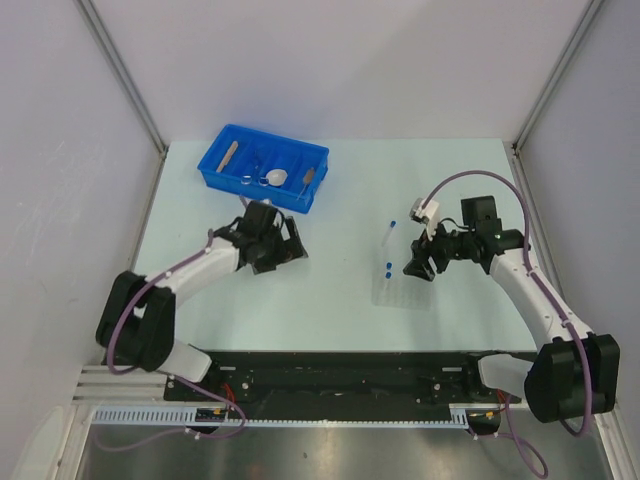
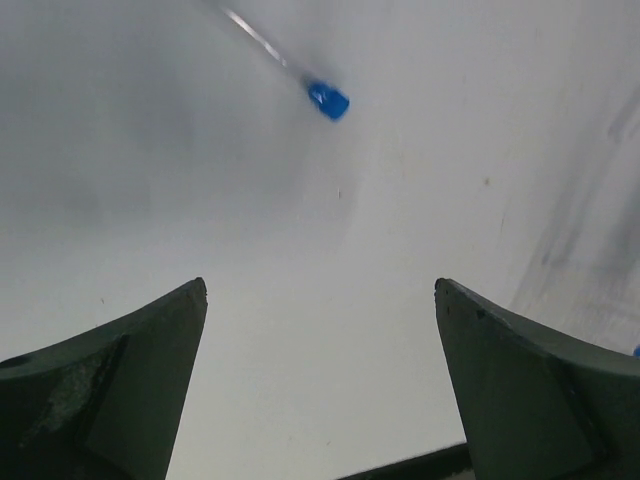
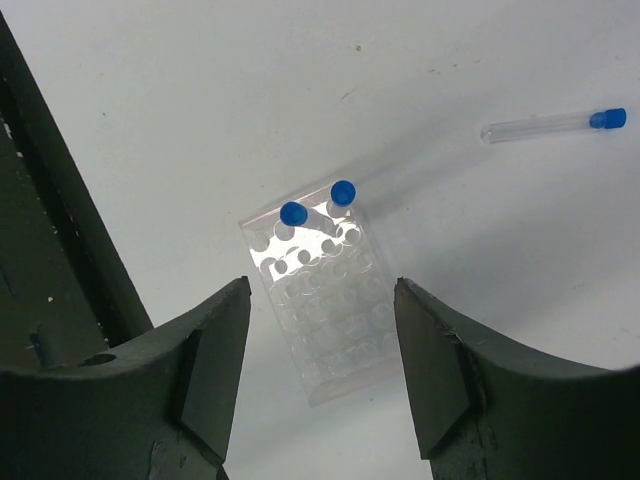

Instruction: Organize the chemistry lab equipment

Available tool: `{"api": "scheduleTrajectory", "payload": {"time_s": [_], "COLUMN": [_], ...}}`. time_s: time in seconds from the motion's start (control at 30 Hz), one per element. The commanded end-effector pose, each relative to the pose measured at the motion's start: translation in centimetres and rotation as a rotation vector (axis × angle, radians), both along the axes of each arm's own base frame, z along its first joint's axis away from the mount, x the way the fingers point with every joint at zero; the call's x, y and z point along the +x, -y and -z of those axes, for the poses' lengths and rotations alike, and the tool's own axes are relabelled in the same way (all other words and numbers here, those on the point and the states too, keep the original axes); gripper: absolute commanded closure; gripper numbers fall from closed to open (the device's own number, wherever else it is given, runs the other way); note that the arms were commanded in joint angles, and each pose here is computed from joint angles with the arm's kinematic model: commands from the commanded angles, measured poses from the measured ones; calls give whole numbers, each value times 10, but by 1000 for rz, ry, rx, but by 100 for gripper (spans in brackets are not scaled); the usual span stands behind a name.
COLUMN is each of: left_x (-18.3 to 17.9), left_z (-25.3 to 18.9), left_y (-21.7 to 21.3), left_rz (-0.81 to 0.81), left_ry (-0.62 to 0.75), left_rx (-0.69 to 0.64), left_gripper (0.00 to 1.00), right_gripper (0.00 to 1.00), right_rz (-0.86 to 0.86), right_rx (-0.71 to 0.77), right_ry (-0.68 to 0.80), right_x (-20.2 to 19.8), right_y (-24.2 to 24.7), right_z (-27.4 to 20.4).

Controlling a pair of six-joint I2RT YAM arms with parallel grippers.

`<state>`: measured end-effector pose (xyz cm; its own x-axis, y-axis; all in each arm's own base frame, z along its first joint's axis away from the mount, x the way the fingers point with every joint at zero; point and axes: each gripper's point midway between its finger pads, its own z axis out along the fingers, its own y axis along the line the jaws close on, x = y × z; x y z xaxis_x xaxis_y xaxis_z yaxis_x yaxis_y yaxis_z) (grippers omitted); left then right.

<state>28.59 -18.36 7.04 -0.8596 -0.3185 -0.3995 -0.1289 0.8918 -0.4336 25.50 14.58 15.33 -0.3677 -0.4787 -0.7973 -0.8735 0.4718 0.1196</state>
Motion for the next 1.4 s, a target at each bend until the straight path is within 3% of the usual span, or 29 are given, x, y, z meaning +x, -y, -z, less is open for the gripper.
{"api": "scheduleTrajectory", "payload": {"time_s": [0.0, 0.13, 0.23, 0.63, 0.8, 1.0, 1.17, 1.37], "left_x": [27, 39, 51, 83, 93, 99, 94, 87], "left_z": [-5, 20, 22, 31, 37, 40, 53, 57], "left_y": [-20, -22, -22, -10, -6, -12, -16, -18], "left_rz": [-189, -224, -238, -298, -332, -353, -345, -336], "left_ry": [-75, -174, -170, -179, -186, -182, -209, -216], "left_rx": [148, 263, 345, 369, 365, 402, 427, 424], "left_gripper": [0, 0, 0, 6, 23, 32, 51, 63], "right_gripper": [36, 36, 35, 34, 34, 34, 34, 34], "right_rz": [-14, -2, 6, 9, 13, 12, 10, 11], "right_rx": [94, 119, 131, 163, 169, 177, 184, 187], "right_ry": [17, 21, 22, 30, 30, 34, 38, 39], "right_x": [-2, -2, -3, -5, -6, -7, -8, -8], "right_y": [-5, -3, -1, 0, 2, 2, 2, 2], "right_z": [-17, -21, -23, -27, -27, -28, -30, -31]}}
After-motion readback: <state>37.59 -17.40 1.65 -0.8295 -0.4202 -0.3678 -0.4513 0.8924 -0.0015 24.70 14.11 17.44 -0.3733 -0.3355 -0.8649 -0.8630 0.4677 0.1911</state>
